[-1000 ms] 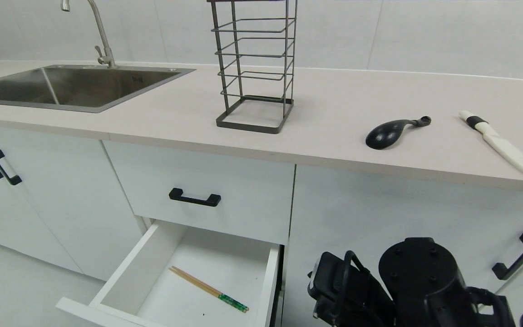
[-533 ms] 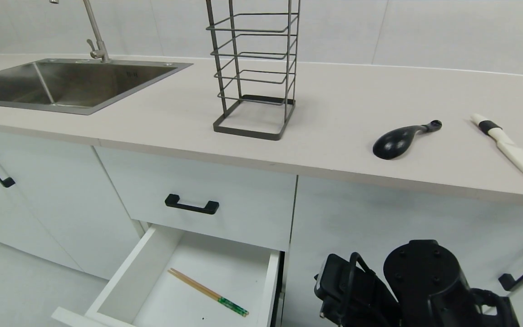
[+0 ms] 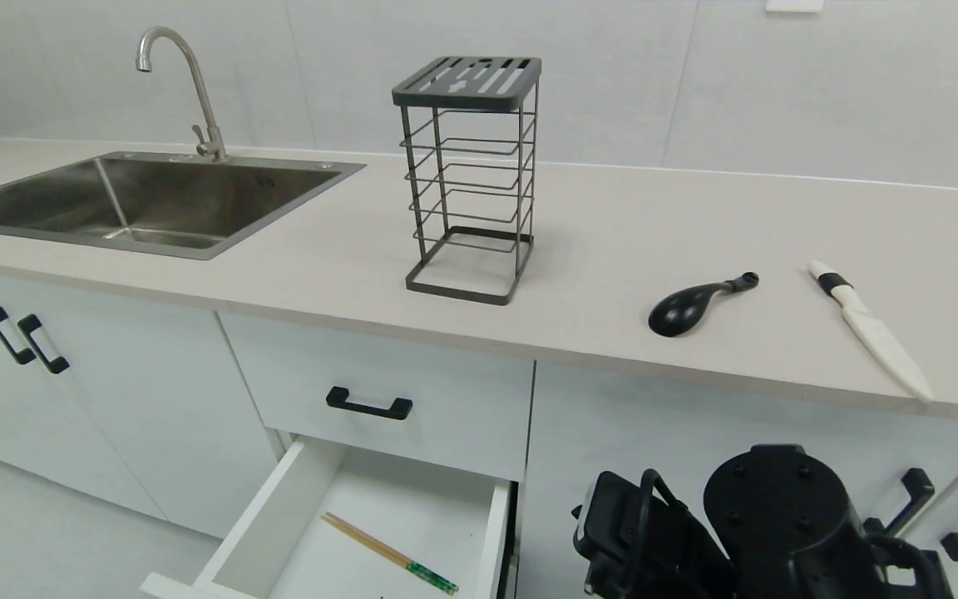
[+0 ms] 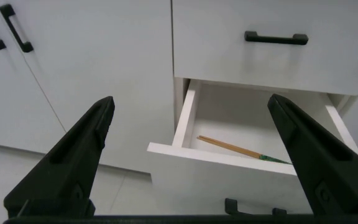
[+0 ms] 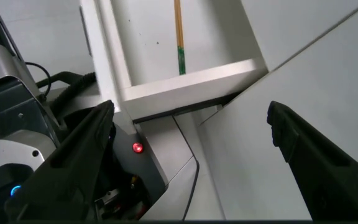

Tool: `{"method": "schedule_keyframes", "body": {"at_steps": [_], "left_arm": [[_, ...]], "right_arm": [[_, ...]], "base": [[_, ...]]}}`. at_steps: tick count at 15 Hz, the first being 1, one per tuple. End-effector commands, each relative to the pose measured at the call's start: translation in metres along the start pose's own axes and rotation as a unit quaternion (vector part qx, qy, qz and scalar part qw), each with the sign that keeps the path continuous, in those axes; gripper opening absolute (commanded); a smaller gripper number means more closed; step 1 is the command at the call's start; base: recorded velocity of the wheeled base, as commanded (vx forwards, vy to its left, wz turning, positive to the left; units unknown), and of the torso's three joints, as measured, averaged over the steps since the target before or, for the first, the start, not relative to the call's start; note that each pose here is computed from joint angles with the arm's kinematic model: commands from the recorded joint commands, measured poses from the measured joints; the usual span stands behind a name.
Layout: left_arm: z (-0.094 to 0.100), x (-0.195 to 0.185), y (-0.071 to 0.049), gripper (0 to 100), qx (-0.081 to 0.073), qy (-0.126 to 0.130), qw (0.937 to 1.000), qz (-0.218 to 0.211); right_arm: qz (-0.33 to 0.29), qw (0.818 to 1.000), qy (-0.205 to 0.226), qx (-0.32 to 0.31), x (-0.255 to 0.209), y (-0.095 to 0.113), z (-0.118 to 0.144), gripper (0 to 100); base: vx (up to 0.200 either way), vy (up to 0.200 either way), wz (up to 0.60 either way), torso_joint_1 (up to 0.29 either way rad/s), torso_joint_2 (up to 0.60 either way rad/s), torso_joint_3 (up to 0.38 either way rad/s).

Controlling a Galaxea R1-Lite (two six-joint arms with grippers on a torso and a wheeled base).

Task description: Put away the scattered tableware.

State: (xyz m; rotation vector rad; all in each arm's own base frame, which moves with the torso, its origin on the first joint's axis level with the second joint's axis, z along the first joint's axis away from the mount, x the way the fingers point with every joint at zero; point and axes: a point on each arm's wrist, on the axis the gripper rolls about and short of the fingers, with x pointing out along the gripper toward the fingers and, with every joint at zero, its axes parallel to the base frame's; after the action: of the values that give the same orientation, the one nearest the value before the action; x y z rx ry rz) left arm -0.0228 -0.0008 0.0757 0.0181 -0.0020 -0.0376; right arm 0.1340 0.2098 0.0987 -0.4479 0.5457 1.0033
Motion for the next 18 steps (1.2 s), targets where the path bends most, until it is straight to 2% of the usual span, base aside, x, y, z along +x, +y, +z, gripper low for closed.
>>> {"method": "schedule_keyframes", "body": {"at_steps": [1,7,11,18], "left_arm": [[0.0,0.0,0.0,100,0.0,0.0,1.0,0.0],[0.0,0.0,0.0,100,0.0,0.0,1.0,0.0],[0.0,0.0,0.0,100,0.0,0.0,1.0,0.0],[0.0,0.0,0.0,100,0.0,0.0,1.0,0.0]], "right_arm": [[0.001,1.0,0.001,-0.001,0.0,0.001,0.0,100],[0.002,1.0,0.003,-0.001,0.002,0.001,-0.001,100],[0.001,1.0,0.005,0.001,0.003,0.0,-0.001,100],[-0.004,1.0,-0.01,0.011,0.009,-0.007,0.011,100]], "base": [[0.0,0.0,0.0,0.246,-0.48,-0.222],[0.0,0.0,0.0,0.176,-0.48,-0.218],[0.0,0.0,0.0,0.38,-0.48,-0.238],[0.0,0.0,0.0,0.281,-0.53,-0.254]]}}
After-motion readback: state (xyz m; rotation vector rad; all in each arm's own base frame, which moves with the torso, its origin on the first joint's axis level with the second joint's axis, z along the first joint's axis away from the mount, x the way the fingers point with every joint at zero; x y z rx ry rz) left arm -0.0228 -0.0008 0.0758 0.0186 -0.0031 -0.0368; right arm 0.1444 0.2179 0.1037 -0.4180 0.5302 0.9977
